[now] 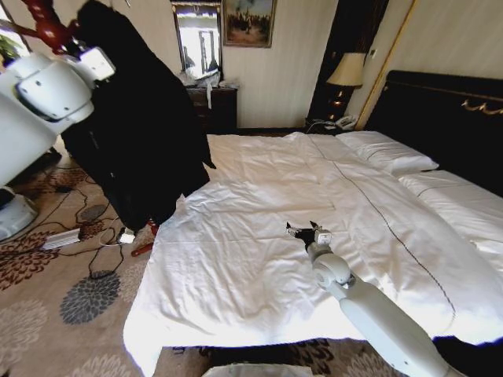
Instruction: Pick up the clothes from the bed and hang them on the clothes hanger.
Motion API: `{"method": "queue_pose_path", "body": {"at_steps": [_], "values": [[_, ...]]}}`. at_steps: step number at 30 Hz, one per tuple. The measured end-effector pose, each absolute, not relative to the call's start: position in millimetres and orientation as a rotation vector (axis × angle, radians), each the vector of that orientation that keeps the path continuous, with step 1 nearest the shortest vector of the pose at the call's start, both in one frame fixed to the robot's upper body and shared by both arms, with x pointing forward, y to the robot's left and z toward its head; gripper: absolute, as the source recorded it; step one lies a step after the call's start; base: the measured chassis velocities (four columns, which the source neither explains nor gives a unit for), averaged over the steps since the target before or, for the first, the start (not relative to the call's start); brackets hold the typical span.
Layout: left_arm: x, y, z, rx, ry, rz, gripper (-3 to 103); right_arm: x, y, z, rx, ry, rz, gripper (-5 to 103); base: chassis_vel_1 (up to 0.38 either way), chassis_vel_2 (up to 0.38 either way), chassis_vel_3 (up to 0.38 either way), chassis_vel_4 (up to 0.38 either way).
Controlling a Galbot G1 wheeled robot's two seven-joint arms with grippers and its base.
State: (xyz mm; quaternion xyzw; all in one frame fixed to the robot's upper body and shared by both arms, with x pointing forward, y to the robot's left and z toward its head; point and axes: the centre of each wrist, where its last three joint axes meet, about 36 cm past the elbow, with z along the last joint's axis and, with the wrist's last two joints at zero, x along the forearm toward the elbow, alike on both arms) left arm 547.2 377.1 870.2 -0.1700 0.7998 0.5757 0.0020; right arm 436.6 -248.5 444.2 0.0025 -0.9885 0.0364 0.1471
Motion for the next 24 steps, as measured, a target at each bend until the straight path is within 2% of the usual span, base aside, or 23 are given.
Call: {"method": "queue_pose_path", "body": {"at_steps": [6,9,13,19,24], "values": [[514,417,855,-0.632,2.540,1.789,25,435,-243,443,0.037,-2.838,0.113,100,0.000,0.000,0.000,0.000],[495,453,842,-0.746,2.565,1.801,24,437,-239,440,0.049,-2.829,0.120,100,0.000,0.000,0.000,0.000],[494,477,825,-0.787,2.614,1.824,24,436,-236,437,0.057,-2.821,0.120,100,0.000,0.000,0.000,0.000],[506,490,825,-0.770,2.643,1.798,24,436,-238,435,0.050,-2.814,0.120,100,0.000,0.000,0.000,0.000],[520,479,833,-0.730,2.640,1.784,24,434,-243,435,0.030,-2.813,0.121,100,0.000,0.000,0.000,0.000]]}}
